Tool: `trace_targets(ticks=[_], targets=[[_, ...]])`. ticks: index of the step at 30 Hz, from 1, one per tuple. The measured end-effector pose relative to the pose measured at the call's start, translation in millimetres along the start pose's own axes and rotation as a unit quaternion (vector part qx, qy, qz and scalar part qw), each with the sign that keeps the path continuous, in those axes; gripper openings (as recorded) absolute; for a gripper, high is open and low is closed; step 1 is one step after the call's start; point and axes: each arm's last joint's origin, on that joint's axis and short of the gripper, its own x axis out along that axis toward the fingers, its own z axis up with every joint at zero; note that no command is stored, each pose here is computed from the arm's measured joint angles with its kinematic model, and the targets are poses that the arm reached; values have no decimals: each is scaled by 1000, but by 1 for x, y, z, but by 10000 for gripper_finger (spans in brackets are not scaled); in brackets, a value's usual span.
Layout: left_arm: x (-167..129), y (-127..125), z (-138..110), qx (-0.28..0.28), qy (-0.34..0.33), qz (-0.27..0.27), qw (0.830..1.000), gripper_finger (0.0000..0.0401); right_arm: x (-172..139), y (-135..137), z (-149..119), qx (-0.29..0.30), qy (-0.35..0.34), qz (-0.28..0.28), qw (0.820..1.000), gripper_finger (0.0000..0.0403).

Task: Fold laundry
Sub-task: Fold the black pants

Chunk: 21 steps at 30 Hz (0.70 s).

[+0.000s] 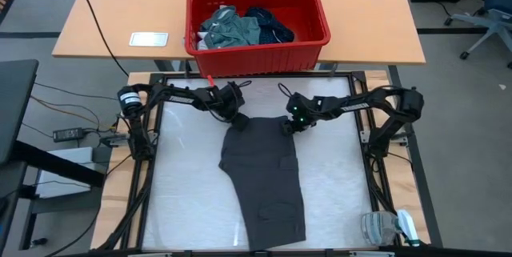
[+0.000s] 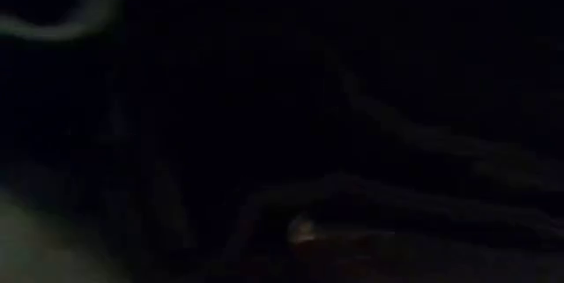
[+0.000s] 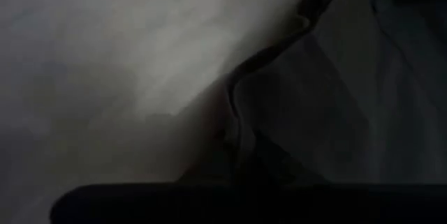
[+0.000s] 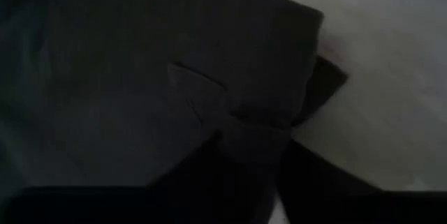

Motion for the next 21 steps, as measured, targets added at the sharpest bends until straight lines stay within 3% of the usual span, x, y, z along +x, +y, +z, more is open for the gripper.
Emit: trace_targets(ticks=[2,3,8,13,17,21], targets=[[0,1,1,8,-1,-13,1000,16,0,-2,4,-15,4,14,1000,29],[-1,1,2,7,1,-22,1000,15,-1,-4,6,-22,8,22,999,21],[-27,-1,20,6,-28,-58,998,14,-22,-7,16,-29,-13,47,998,21],[-91,-15,50,47,-125,-71,988,14,-73,6,26,-68,-139,63,986,21],[-162,-43,73,105,-203,-75,971,14,-127,23,28,-150,-262,83,950,21],[-240,-91,83,197,-272,-85,938,14,-191,50,20,-240,-392,78,884,20]])
